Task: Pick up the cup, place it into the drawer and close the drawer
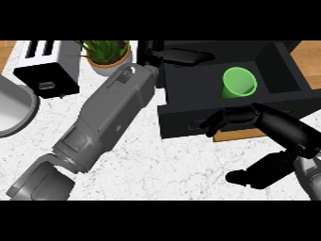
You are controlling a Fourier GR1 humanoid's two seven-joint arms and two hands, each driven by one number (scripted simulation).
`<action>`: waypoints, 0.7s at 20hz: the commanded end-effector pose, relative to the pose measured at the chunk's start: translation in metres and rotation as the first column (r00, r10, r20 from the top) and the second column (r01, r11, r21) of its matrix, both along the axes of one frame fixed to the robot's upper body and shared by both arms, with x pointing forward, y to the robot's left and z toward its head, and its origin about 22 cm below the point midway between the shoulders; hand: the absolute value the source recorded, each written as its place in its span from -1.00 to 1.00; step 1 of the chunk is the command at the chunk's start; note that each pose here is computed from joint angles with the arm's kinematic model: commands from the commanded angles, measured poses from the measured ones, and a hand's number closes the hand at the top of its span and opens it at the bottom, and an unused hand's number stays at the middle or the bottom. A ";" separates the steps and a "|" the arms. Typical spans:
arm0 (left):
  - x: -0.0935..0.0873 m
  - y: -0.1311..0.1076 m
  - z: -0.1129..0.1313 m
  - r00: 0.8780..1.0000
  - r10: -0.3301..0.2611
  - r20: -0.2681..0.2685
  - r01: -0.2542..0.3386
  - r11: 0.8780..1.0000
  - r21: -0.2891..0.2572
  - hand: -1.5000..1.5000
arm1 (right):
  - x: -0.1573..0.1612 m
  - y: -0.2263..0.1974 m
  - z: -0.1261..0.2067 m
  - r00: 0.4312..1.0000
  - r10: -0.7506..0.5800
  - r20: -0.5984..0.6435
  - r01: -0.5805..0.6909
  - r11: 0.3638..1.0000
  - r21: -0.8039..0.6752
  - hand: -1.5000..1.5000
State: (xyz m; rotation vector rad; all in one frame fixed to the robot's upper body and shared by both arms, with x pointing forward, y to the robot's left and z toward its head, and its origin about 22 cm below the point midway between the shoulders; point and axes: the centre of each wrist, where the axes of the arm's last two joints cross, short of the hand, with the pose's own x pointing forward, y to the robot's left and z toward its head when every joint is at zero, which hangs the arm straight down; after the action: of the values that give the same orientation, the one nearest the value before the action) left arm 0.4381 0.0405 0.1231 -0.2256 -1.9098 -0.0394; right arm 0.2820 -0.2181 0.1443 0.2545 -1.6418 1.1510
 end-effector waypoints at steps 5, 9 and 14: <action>0.001 0.019 -0.015 1.000 -0.003 0.010 0.004 0.997 -0.082 -1.00 | 0.006 0.022 -0.060 0.985 -0.165 0.048 0.172 0.957 -0.234 -1.00; -0.006 0.014 -0.024 1.000 -0.018 -0.001 0.018 0.992 -0.126 -1.00 | 0.032 0.019 -0.110 0.988 -0.156 -0.009 0.143 0.930 -0.339 -1.00; -0.004 0.053 -0.036 1.000 0.001 0.011 0.001 0.992 -0.129 -1.00 | 0.055 0.004 -0.149 0.984 -0.174 -0.035 0.145 0.901 -0.409 1.00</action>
State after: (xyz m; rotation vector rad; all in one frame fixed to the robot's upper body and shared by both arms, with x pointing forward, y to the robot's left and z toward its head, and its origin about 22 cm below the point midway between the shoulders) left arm 0.4357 0.0766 0.0943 -0.3144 -1.9149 0.0636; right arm 0.3203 -0.2056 0.0241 -0.0788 -1.3588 1.2910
